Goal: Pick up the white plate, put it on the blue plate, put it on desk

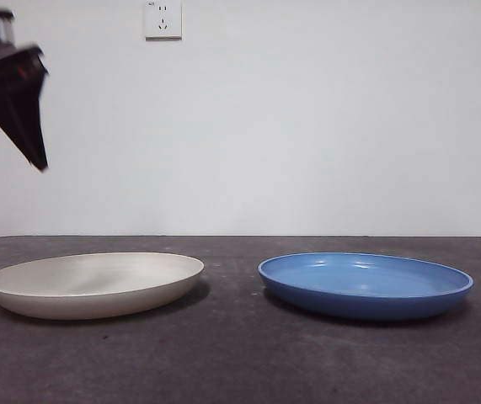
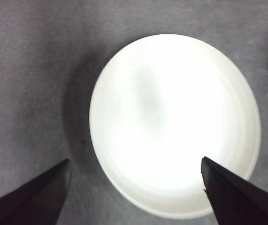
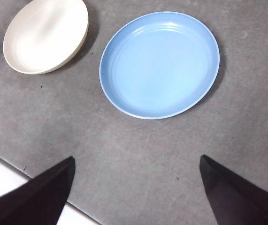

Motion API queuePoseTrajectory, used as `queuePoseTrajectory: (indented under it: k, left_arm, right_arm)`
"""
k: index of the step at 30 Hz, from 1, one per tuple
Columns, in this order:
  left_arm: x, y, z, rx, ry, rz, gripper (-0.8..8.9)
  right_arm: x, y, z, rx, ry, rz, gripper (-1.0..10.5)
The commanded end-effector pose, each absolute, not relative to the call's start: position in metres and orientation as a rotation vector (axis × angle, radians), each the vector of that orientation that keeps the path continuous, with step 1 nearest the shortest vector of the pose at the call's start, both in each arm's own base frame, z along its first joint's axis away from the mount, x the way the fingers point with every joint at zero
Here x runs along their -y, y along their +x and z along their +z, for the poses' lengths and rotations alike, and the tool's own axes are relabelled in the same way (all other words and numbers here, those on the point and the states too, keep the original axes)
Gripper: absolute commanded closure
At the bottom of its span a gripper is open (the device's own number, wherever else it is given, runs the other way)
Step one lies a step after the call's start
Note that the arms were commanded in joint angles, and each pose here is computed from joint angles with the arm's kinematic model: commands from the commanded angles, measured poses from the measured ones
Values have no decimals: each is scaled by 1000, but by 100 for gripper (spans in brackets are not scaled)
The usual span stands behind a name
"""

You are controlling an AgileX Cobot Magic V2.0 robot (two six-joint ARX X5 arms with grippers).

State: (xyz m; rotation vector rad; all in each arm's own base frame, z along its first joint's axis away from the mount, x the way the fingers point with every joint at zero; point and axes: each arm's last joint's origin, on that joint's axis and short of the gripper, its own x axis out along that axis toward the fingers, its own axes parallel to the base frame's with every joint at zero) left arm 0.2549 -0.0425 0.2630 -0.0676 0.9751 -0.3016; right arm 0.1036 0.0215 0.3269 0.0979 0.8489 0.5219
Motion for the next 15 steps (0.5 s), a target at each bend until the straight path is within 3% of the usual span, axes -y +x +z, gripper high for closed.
queuePoseTrajectory:
  k: [1, 15]
  left_arm:
    - [45, 272, 256, -963, -64, -300, 377]
    - [50, 312, 202, -1038, -46, -247, 377]
  right_arm:
    - [-22, 105, 333, -819, 101, 525, 521]
    - [-22, 105, 334, -813, 99, 526, 521]
